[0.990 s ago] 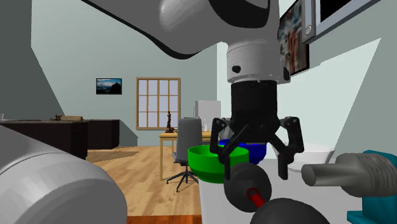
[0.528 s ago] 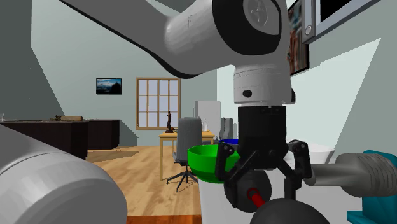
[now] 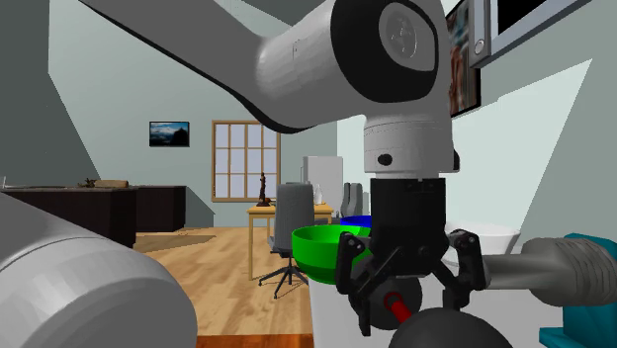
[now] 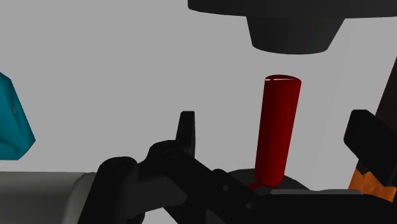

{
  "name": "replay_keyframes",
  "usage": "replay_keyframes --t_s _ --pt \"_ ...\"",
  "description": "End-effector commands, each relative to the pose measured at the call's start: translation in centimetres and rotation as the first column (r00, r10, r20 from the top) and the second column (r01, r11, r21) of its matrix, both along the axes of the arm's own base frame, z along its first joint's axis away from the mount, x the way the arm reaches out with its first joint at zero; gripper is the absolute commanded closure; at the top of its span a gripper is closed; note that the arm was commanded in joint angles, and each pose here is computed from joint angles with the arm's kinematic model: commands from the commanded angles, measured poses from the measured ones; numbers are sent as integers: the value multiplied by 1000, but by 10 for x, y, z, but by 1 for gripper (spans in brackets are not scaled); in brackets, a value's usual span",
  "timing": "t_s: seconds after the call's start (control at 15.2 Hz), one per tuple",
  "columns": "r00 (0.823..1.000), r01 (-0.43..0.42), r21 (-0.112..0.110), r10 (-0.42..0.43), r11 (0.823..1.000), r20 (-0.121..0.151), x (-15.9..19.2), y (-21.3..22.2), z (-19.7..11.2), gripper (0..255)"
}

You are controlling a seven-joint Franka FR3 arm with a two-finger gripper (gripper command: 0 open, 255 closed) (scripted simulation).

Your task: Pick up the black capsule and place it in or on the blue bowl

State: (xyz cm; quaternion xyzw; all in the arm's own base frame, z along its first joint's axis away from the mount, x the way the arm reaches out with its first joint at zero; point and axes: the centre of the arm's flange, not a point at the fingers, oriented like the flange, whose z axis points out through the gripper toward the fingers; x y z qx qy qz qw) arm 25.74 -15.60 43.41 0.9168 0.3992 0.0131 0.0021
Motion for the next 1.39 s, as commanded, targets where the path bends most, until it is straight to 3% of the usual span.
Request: replay_keyframes --t_s 0.0,0.07,0.66,1.32 --pt "1000 0 0 0 1000 0 0 0 0 0" --pt "1000 0 0 0 1000 0 0 0 0 255" --pt "1000 0 0 0 1000 0 0 0 0 255" --pt "1000 0 0 0 1000 0 0 0 53 255"
